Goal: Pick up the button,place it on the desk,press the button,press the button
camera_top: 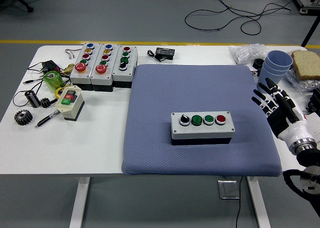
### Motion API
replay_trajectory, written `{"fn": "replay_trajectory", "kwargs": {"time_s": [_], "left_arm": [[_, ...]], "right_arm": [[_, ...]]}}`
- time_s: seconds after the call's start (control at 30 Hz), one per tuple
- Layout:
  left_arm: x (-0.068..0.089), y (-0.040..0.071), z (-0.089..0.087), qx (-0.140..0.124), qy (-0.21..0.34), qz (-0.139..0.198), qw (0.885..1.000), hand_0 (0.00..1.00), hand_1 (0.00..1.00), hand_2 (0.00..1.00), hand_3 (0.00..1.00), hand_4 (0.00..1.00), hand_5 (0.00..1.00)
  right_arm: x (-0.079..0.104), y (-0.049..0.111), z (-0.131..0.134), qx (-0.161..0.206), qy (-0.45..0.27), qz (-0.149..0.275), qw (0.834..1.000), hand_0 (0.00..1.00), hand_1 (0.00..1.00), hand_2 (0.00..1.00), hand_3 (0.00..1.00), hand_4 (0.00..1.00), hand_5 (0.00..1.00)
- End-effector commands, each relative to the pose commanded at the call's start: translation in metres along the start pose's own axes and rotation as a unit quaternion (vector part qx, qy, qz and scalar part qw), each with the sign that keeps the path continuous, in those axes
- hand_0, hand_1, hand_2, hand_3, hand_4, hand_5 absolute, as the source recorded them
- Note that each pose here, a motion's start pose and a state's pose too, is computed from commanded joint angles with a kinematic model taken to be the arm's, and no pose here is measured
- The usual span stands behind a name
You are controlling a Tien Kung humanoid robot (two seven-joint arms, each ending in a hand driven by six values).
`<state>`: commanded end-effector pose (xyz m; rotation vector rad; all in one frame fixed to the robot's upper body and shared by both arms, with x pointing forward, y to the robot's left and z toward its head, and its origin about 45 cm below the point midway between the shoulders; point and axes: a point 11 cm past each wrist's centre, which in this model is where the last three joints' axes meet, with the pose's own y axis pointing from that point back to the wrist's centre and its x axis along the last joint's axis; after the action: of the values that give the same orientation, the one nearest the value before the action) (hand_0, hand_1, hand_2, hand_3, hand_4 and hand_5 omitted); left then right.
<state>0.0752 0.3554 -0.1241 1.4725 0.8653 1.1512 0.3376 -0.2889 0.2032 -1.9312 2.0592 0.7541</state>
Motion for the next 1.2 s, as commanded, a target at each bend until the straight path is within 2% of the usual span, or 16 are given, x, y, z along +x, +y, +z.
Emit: {"fn": "replay_trajectory", "kwargs": {"time_s": [1.2], "left_arm": [[0.0025,0.0003,0.0017,0.0,-0.002,0.005,1.0,0.736,0.853,0.882,0.8,0.578,0.854]], "right_arm": [[0.0002,-0.0003,0.005,-0.015,-0.004,-0.003,1.0,0.779,0.663,0.732,0.732,0.769,0.369]]}}
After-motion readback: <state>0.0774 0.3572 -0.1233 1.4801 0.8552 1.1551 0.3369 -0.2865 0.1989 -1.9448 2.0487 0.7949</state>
